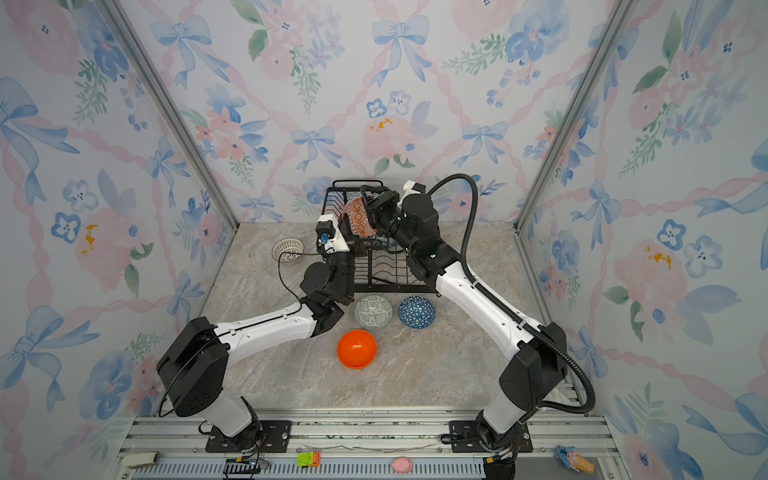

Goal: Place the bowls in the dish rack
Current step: 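Pass the orange bowl from the left gripper to the right gripper above the rack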

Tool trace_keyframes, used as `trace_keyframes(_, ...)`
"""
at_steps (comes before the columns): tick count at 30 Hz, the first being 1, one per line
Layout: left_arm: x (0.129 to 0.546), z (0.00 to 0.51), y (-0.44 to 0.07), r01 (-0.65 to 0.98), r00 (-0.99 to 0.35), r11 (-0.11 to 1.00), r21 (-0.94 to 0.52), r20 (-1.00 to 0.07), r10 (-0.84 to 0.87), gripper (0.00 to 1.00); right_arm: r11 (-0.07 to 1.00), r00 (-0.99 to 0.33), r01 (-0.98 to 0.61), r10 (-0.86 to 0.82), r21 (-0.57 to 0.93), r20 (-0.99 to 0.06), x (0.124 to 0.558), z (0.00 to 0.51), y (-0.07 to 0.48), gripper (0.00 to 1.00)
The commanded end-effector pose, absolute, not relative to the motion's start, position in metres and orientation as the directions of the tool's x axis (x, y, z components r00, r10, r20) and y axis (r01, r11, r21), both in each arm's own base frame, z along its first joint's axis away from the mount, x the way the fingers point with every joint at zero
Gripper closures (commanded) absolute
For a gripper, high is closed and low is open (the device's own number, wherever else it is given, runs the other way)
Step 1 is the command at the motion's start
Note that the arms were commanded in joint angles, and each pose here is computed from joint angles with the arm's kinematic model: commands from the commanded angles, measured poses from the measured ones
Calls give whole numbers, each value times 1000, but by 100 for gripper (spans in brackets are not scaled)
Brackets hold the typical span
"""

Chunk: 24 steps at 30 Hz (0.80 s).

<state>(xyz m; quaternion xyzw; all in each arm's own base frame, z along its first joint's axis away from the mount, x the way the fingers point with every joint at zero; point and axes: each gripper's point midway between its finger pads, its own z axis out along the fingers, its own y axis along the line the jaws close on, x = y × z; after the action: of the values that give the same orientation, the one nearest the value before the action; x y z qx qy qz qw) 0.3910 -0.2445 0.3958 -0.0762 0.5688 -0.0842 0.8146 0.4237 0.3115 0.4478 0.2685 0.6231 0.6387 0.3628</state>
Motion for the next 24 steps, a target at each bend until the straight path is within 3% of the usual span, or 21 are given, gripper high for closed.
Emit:
trace_keyframes(1, 376, 415, -246, 84, 405, 966, -246, -877, -258, 100, 44, -530, -184, 837, 982, -137, 428, 464, 289, 73)
trace_keyframes(11, 372, 416, -247, 74, 409, 973, -219, -883, -230, 100, 68, -514, -198, 842, 978, -163, 420, 466, 281, 95)
trace_keyframes(17, 370, 418, -247, 75, 411, 973, -219, -882, -230, 100, 78, -510, -200, 843, 977, -172, 418, 464, 279, 100)
trace_keyframes(24, 369, 418, -250, 74, 410, 976, -203, -886, -216, 91, 74, -513, -206, 841, 976, -172, 417, 464, 279, 100)
